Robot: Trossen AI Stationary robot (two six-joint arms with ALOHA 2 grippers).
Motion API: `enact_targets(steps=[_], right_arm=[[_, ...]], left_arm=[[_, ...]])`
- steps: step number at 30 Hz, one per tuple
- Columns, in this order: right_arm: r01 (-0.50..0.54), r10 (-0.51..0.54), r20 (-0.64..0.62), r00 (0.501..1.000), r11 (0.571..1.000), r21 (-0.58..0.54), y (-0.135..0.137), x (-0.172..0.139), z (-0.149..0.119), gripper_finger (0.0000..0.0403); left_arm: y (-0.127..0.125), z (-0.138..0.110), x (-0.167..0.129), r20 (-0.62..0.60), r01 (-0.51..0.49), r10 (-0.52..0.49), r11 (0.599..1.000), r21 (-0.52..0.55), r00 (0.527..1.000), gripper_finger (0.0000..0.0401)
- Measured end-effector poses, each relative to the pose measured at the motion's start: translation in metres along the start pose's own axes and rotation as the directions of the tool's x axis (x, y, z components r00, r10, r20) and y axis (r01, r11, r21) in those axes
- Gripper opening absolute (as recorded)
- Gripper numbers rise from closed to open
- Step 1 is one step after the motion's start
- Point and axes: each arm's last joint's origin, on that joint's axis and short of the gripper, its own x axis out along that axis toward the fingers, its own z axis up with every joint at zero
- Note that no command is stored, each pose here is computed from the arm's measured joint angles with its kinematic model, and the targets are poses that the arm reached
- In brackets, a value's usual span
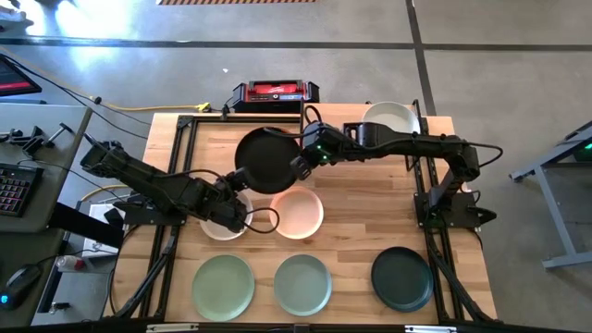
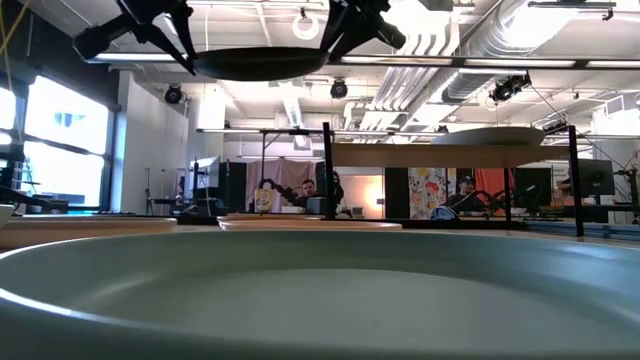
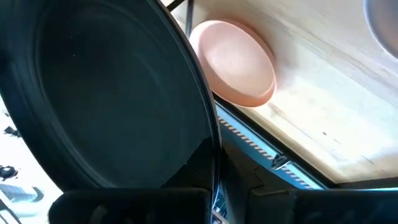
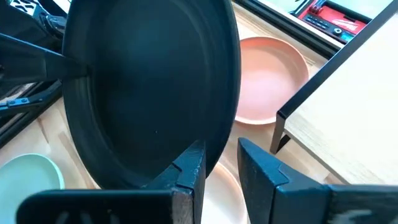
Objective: Place and stack plates onto a shelf
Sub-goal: Stack the black plate on top of the white plate on the shelf
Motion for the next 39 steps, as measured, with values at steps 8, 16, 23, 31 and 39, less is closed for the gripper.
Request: enact_targets(steps=[8, 16, 23, 31, 39], right_arm=[[0.0, 0.0, 0.003, 1.0, 1.0, 0.004, 0.0, 0.003, 0.001, 0.0064], [-0.004, 0.004, 0.008, 1.0, 0.999, 0.045, 0.0, 0.003, 0.002, 0.0009], [-0.005, 0.005, 0.002, 1.0, 0.996, 0.092, 0.0, 0.003, 0.001, 0.0003], [-0.009, 0.01, -0.002, 1.0, 0.994, 0.113, 0.0, 0.003, 0.001, 0.0001], [-0.007, 0.008, -0.006, 1.0, 0.991, 0.134, 0.0, 0.003, 0.001, 0.0]], left_arm=[[0.005, 0.003, 0.0, 0.019, -0.036, 0.036, 0.999, -0.027, 0.999, 0.0003], [0.005, 0.004, 0.0, 0.021, -0.035, 0.036, 0.998, -0.059, 0.999, 0.0003], [0.005, 0.003, 0.0, 0.016, -0.037, 0.04, 0.985, -0.166, 0.999, 0.0024], [0.007, 0.0, 0.005, 0.016, -0.007, 0.012, 0.952, -0.305, 1.0, 0.0055], [0.007, -0.001, 0.01, 0.059, 0.066, -0.042, 0.867, -0.495, 0.997, 0.0103]])
